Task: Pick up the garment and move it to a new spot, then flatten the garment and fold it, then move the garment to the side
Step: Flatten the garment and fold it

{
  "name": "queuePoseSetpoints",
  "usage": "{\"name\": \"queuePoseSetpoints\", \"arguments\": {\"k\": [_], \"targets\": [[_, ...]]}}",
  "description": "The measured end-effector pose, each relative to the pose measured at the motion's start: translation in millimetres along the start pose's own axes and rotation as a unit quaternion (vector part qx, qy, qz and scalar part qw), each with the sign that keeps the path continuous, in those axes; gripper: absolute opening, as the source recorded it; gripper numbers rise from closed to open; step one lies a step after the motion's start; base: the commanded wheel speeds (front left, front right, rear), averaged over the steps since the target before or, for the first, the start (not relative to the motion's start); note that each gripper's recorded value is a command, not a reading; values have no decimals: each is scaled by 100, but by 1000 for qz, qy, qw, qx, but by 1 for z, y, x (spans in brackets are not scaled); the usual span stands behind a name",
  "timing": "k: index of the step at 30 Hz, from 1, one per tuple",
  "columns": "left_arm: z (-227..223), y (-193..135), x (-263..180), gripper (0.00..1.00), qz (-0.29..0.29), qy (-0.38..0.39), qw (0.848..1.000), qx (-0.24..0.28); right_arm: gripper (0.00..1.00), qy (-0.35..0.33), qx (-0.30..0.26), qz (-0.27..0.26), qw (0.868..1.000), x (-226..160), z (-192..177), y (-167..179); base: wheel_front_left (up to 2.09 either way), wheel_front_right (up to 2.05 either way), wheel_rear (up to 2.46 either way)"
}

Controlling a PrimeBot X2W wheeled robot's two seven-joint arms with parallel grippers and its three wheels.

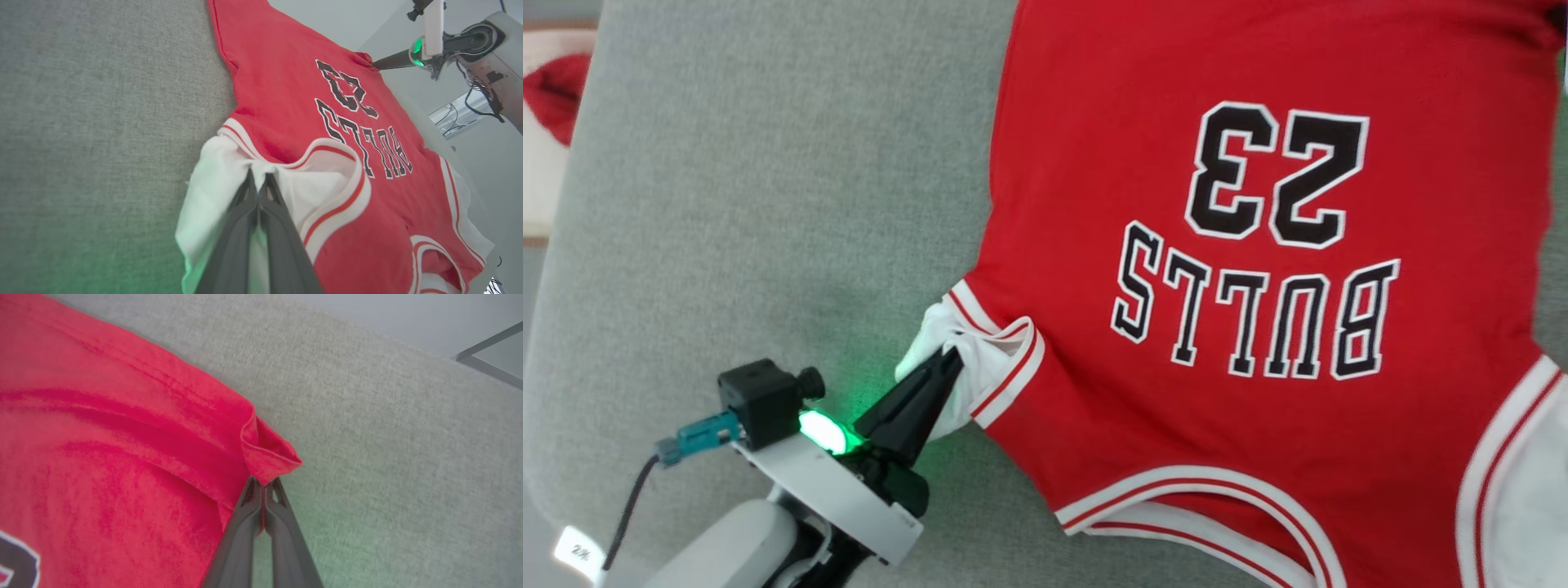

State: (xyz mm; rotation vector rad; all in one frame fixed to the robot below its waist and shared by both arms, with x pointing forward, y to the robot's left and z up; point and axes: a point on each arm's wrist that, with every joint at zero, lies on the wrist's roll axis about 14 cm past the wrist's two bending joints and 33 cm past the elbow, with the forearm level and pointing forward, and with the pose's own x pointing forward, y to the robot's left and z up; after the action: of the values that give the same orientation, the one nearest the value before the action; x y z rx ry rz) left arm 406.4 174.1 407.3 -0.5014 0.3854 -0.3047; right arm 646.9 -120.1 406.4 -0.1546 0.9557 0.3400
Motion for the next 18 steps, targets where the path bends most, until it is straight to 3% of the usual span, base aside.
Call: {"name": "queuePoseSetpoints", "arguments": {"k": [8,18], "targets": [[12,-7,-10,0,-16,-8,999,29,0,-21,-33,11,999,-54,-43,-13,0,0,0],[21,-26,-18,0,-35,-10,998,49,0,-6,-32,12,999,-135,-136,-19,0,0,0]]}}
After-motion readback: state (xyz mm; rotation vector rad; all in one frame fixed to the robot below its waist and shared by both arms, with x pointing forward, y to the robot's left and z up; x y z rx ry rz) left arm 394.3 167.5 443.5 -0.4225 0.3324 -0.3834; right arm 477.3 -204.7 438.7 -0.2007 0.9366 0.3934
